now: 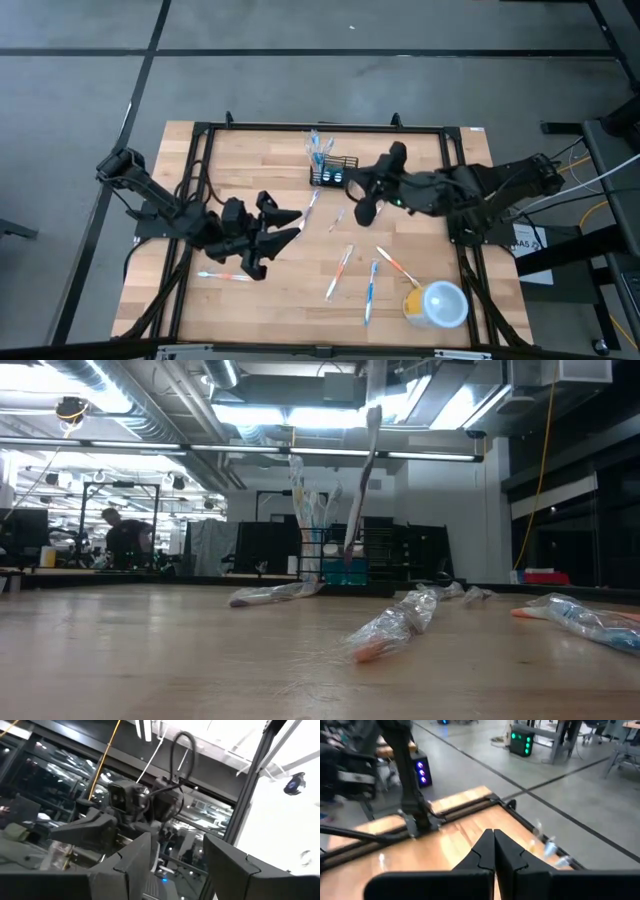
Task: Pick & Place toothbrushing station
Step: Put the violet toothbrush into the right section of the mesh organizer
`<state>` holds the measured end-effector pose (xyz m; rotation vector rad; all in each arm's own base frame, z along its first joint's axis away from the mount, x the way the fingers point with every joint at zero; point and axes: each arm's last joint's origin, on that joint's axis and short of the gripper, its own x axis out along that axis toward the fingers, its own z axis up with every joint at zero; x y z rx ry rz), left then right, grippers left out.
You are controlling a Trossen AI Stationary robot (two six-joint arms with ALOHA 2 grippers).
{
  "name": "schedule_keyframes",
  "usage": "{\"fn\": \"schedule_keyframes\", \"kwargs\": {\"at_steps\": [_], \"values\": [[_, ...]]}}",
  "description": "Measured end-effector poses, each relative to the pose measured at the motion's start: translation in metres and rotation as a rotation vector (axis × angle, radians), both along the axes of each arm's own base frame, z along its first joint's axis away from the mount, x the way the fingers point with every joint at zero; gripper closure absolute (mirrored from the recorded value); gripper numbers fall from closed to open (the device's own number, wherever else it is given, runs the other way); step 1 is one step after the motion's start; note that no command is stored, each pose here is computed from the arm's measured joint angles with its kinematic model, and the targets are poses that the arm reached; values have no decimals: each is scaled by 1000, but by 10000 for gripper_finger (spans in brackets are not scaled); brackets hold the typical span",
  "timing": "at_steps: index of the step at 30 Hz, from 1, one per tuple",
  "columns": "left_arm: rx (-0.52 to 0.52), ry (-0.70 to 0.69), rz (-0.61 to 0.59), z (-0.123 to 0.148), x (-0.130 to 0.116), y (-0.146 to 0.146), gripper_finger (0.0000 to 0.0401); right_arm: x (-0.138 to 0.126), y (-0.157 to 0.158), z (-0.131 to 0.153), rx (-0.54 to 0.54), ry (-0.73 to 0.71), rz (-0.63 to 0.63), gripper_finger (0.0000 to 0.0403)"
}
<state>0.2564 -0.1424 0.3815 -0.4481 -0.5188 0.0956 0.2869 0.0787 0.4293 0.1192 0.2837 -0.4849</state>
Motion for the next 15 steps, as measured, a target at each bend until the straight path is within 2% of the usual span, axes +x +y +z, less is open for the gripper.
{"fn": "schedule_keyframes", "kwargs": {"at_steps": [5, 15], "values": [[-5, 31, 34, -1, -3, -5, 223, 1, -15, -7, -4, 88, -9, 403], [-10, 65, 68, -3, -5, -8, 223, -2, -37, -1, -49, 97, -51, 403]]}}
